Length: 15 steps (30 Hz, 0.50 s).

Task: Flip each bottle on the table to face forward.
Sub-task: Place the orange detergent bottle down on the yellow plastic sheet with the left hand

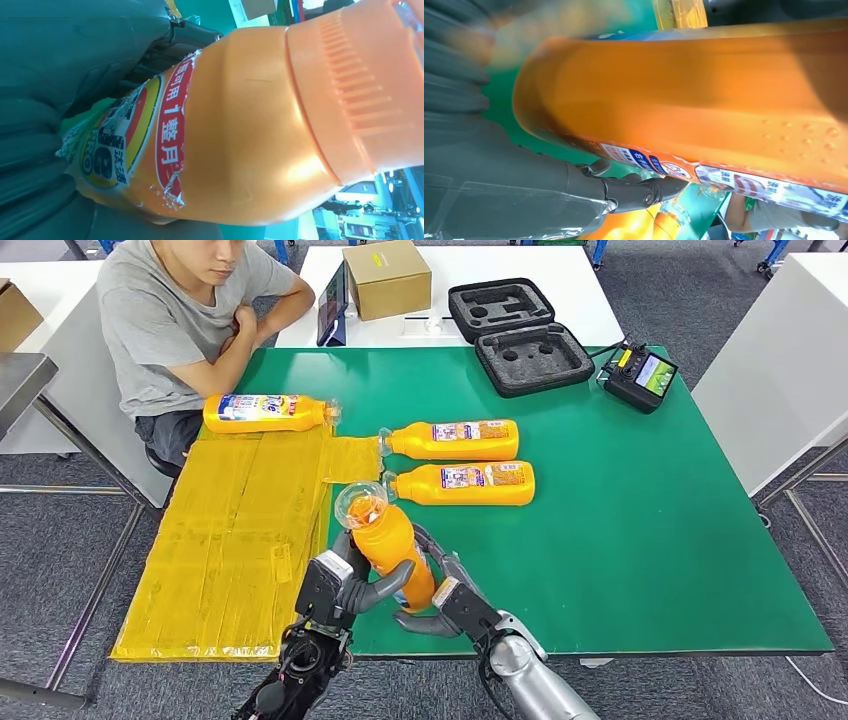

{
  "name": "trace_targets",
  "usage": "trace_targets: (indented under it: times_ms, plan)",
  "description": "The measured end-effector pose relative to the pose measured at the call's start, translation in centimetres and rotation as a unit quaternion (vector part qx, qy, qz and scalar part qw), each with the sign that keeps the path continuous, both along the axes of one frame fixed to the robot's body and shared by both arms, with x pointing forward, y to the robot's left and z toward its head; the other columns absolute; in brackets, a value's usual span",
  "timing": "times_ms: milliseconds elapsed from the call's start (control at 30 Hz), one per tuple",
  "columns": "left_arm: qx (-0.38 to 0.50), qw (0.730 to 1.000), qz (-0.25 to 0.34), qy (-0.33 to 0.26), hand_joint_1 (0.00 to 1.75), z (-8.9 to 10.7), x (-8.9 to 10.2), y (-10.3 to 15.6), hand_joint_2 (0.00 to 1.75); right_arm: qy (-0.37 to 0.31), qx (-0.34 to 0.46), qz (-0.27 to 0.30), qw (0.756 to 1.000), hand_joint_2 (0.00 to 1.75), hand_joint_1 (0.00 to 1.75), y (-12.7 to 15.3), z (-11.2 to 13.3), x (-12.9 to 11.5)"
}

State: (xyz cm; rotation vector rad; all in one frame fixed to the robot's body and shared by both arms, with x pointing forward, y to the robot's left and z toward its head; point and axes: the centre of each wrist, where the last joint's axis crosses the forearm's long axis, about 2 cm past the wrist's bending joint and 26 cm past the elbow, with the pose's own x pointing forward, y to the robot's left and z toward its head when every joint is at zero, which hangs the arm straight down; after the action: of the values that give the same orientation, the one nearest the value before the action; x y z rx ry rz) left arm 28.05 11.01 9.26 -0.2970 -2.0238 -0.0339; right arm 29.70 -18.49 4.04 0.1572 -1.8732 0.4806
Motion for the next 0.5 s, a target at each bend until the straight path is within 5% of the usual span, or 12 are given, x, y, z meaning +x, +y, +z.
trace_targets:
  times_ms: [500]
  plan:
    - [0.066, 0.995, 0.061, -0.041, 1.75, 0.7, 1.8, 2.6, 1.75, 0.008, 0.005, -0.010, 1.000, 1.75, 0.00, -0.4, -0.4, -0.5]
